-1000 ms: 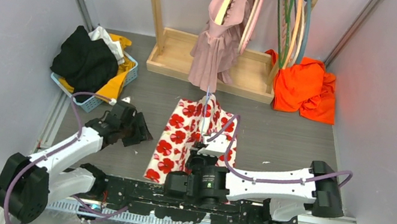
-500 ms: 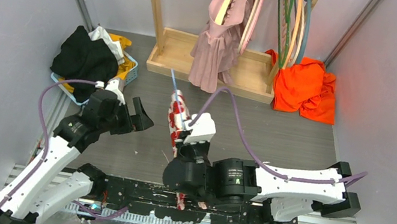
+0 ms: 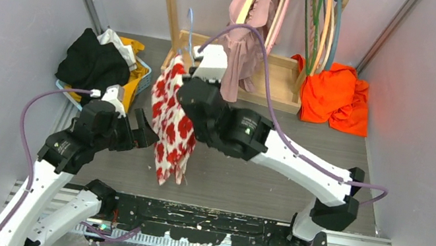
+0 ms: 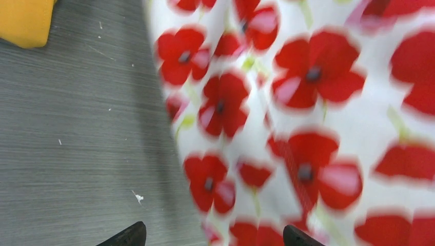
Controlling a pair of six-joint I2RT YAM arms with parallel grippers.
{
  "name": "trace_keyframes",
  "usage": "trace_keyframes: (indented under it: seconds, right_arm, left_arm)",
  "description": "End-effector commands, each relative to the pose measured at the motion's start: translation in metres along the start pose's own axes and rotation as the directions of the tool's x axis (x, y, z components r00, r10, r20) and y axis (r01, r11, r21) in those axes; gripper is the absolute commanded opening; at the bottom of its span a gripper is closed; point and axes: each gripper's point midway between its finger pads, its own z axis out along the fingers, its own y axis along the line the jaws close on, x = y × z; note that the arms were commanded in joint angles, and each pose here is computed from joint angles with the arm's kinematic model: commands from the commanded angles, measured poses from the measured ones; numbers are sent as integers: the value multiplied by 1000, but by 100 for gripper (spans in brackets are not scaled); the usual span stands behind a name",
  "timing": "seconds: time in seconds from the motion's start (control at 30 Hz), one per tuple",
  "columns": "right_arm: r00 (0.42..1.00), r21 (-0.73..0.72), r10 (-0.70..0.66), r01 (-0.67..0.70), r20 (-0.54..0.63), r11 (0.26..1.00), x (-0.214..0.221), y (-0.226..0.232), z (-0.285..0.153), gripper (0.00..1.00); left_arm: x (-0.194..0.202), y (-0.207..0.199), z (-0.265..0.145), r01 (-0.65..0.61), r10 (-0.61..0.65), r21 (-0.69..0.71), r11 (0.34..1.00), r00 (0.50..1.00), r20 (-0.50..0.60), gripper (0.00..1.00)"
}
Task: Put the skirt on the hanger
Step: Hang the skirt on the hanger, then place the hanger at the clothesline.
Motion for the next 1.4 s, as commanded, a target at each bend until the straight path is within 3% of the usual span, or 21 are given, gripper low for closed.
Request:
trace_keyframes:
  seconds: [0.0,0.3,0.6,0.9,1.17,1.37]
  right_arm:
    - [980,-74,103,-92,169,993,-83,12,11,1]
    - [919,-84,173,-153,355,985,-159,5,50,1]
    - [837,-139,296,-261,460,955,-188,-15,112,1]
    - [773,-124,340,-326,536,937,-219,-71,158,1]
    - [752,-120,377,-375,541,919,-219,-110,182,1]
    - [784,-116,380,-373,491,920,-202,-110,194,1]
  left_arm:
    - [-11,-3,-11,-21,22,-4,1000,999,30,99]
    - [-20,-3,-26,-28,30,-28,999,998,57,99]
    - [-20,2,-42,-13,18,-53,999,997,80,99]
    - [-23,8,-47,-8,16,-91,996,996,92,99]
    - [-25,7,-34,1,6,-101,995,997,76,99]
    - [-26,6,-26,12,-4,-104,995,997,71,99]
